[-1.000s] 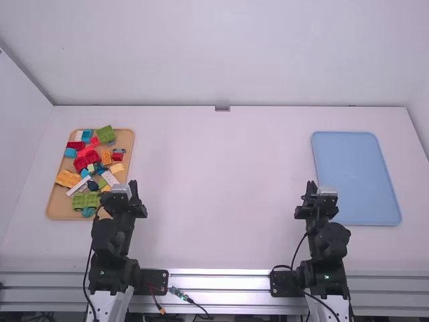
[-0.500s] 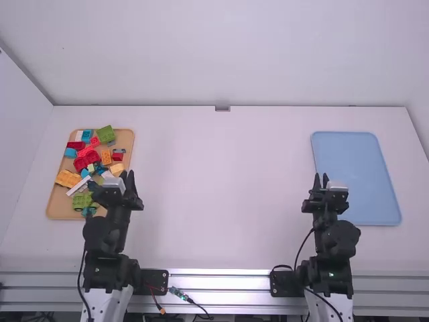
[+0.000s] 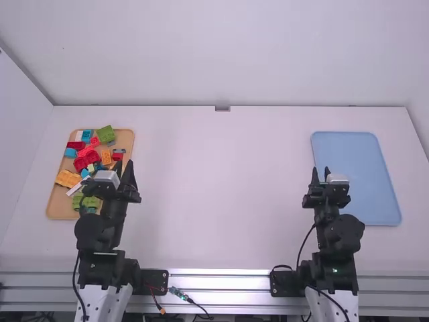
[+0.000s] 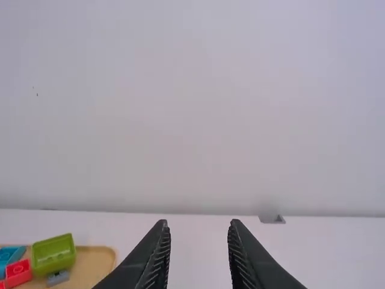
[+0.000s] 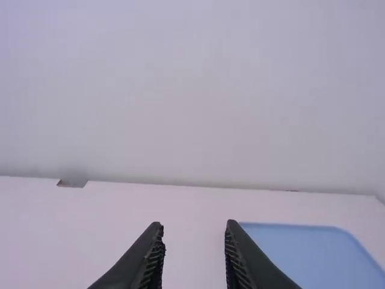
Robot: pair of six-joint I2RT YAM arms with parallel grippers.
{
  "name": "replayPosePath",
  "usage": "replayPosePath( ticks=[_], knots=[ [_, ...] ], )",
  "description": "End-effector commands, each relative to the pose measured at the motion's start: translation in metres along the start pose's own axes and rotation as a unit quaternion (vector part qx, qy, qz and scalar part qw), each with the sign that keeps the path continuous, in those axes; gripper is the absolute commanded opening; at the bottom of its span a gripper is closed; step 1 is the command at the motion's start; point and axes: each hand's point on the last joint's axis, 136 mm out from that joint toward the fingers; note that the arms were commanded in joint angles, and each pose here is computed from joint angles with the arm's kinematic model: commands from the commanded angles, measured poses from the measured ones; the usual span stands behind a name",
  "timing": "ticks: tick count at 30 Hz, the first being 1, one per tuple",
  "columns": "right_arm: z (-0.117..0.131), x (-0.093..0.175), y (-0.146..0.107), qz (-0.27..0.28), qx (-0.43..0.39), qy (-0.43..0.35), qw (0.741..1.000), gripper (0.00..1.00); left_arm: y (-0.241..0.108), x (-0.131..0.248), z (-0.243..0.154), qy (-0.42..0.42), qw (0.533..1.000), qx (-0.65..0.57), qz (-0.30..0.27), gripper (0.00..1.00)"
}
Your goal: Assemble lego blocks to make yellow taxi
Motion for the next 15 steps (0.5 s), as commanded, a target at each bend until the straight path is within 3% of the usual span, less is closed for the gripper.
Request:
replayPosePath(
  ticks=[1,10,15],
  knots=[
    [0.000,0.001,0.023,-0.021,-0.001,0.007,1.000,0.29,0.021,-0.001,-0.002,0.001,1.000,-0.011,-0.022,0.29],
    [0.012,-0.004,0.035,-0.010,-0.031,0.039,0.999,0.35,0.066,-0.011,-0.011,-0.004,0.997,-0.035,-0.069,0.38],
    [0.015,-0.007,0.036,0.005,-0.030,0.049,0.998,0.39,0.074,-0.021,-0.005,0.018,0.998,-0.006,-0.056,0.45]
  ],
)
Point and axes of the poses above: each hand's point on the last joint's axis, 136 mm out from that joint toward the fingers, its own x axis back along the fingers, its own z axis along the line the jaws close on, y = z × x, and after that the axes turned 9 degrees about x, right-handed
